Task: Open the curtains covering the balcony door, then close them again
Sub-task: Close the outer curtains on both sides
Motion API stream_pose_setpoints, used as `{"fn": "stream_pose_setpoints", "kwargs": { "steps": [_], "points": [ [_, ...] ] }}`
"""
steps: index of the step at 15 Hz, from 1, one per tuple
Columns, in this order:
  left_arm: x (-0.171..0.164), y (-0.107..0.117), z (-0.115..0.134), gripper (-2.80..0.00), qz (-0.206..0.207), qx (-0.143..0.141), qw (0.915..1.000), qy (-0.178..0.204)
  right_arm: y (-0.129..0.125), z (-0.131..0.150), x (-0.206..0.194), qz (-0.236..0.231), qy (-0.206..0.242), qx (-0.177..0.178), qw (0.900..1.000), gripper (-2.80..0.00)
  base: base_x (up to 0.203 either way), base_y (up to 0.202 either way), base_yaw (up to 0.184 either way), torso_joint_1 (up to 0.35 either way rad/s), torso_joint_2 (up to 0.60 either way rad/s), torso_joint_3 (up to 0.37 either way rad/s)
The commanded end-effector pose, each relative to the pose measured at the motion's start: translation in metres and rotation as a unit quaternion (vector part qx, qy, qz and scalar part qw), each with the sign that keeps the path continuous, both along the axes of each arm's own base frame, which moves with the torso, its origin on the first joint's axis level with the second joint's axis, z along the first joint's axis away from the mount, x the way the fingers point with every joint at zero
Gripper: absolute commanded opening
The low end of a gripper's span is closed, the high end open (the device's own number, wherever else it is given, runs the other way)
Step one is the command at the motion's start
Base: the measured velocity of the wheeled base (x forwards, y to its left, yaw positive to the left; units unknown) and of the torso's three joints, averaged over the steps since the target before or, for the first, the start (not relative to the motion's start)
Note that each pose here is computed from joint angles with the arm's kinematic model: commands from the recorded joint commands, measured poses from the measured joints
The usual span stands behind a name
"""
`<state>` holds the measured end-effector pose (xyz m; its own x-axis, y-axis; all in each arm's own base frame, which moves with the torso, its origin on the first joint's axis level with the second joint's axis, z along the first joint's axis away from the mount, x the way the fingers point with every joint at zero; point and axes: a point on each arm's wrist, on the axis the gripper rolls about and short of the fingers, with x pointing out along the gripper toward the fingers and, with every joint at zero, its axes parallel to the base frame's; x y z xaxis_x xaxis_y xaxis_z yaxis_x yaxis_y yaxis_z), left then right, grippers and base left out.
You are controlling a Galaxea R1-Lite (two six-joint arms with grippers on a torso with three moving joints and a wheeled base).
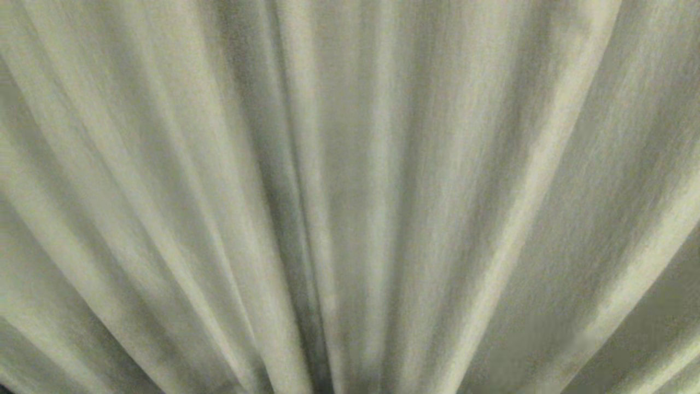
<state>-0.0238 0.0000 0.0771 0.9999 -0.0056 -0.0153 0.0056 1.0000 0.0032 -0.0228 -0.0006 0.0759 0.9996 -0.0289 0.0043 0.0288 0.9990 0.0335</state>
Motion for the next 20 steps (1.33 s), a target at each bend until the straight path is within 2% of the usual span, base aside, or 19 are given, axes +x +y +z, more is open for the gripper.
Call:
{"fn": "stream_pose_setpoints", "kwargs": {
  "steps": [1,20],
  "points": [
    [-0.0002,0.0,-0.0005,-2.8,0.0,-0.002,1.0,0.0,0.0,0.0,0.0,0.0,0.0,0.0,1.0,-2.8,0.0,0.0,0.0,0.0,0.0,0.0],
    [-0.0002,-0.0001,-0.0002,-2.8,-0.002,-0.002,1.0,-0.001,0.0,0.0,0.0,0.0,0.0,0.0,1.0,-2.8,0.0,0.0,0.0,0.0,0.0,0.0]
  ]
}}
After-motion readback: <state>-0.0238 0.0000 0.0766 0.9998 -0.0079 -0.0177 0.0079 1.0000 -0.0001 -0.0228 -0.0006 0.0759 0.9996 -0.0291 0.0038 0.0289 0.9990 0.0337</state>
